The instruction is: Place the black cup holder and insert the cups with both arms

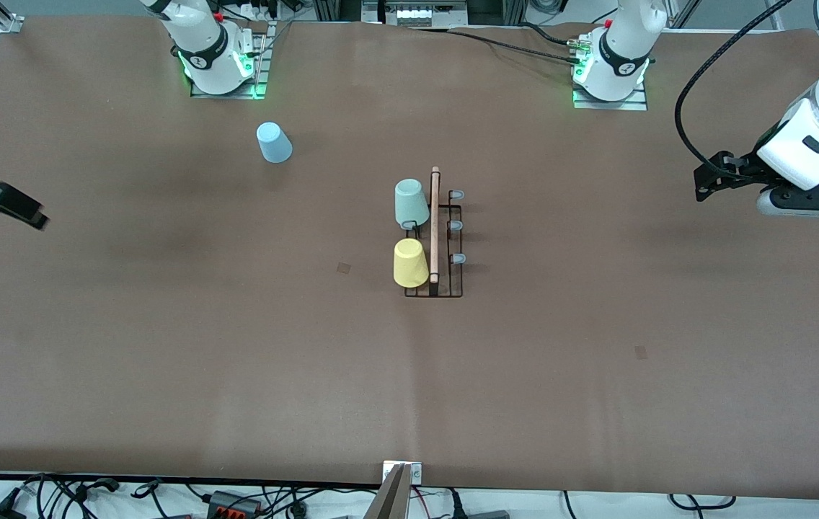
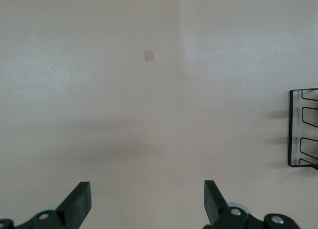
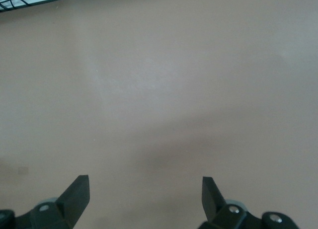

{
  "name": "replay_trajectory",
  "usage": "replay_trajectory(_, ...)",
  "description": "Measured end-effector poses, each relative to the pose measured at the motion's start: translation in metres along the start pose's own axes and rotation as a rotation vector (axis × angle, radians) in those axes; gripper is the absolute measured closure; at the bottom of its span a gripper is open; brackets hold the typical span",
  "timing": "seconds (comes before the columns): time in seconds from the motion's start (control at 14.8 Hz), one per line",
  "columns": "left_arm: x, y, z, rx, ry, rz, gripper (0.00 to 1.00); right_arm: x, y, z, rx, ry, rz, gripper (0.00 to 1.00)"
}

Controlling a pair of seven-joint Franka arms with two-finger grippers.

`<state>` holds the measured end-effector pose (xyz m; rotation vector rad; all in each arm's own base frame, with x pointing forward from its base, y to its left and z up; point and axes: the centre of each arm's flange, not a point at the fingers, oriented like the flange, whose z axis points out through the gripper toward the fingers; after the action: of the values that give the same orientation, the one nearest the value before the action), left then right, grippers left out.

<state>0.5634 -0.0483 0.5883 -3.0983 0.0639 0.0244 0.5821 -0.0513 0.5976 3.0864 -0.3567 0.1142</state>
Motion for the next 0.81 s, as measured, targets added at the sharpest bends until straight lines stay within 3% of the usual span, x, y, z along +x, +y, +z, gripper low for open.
replay_trajectory(0.27,0.0,0.0,0.0,0.0,0.0,0.0,0.0,-0.008,-0.012,-0.02,-0.005,-0.041,-0.049,0.0)
replay_trajectory(0.54,0.0,0.0,0.0,0.0,0.0,0.0,0.0,0.0,-0.005,-0.001,-0.007,-0.079,-0.189,0.0)
replay_trajectory(0.81,0.0,0.0,0.0,0.0,0.0,0.0,0.0,0.0,-0.005,-0.002,-0.007,-0.081,-0.209,0.0)
